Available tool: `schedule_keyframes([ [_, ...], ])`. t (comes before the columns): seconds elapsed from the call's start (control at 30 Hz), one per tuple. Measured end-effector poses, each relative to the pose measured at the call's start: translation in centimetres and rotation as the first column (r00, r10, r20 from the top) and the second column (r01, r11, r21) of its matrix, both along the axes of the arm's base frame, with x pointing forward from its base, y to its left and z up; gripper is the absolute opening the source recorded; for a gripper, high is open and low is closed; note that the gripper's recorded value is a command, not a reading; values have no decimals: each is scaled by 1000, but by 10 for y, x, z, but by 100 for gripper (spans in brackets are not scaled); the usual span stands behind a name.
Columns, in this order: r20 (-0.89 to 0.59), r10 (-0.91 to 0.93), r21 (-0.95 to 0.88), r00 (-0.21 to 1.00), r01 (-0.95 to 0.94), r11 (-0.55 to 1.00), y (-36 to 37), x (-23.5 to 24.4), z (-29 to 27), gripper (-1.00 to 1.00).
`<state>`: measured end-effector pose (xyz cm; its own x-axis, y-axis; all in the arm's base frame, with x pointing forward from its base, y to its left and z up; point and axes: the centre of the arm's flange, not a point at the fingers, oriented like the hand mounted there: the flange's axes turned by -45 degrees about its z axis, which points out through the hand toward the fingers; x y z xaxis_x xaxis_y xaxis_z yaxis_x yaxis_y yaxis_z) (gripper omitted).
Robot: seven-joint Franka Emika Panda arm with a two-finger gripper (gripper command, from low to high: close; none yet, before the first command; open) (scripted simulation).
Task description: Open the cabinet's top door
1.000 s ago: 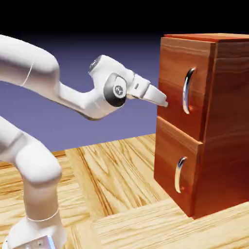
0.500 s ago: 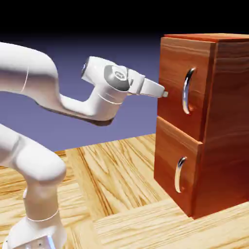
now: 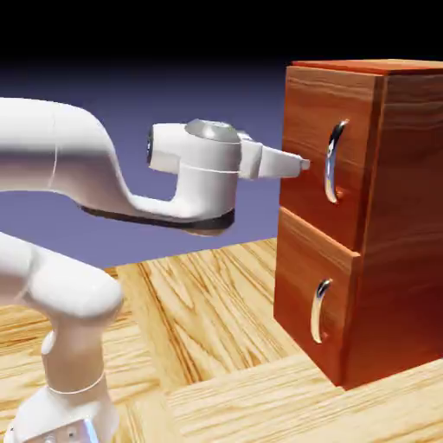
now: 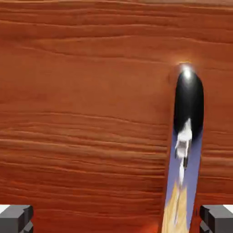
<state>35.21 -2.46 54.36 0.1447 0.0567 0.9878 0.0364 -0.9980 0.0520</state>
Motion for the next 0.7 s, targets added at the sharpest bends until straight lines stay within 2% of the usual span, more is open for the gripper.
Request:
schedule_keyframes([
  [0.43,145,30,57,989,-39,998,-43,15,-21,0],
  [0.57,144,31,58,989,-39,998,-40,56,-21,0],
  [0.6,145,30,56,989,-39,998,-39,65,-21,-100],
  [0.7,145,9,56,989,-17,998,-36,59,-21,-100],
])
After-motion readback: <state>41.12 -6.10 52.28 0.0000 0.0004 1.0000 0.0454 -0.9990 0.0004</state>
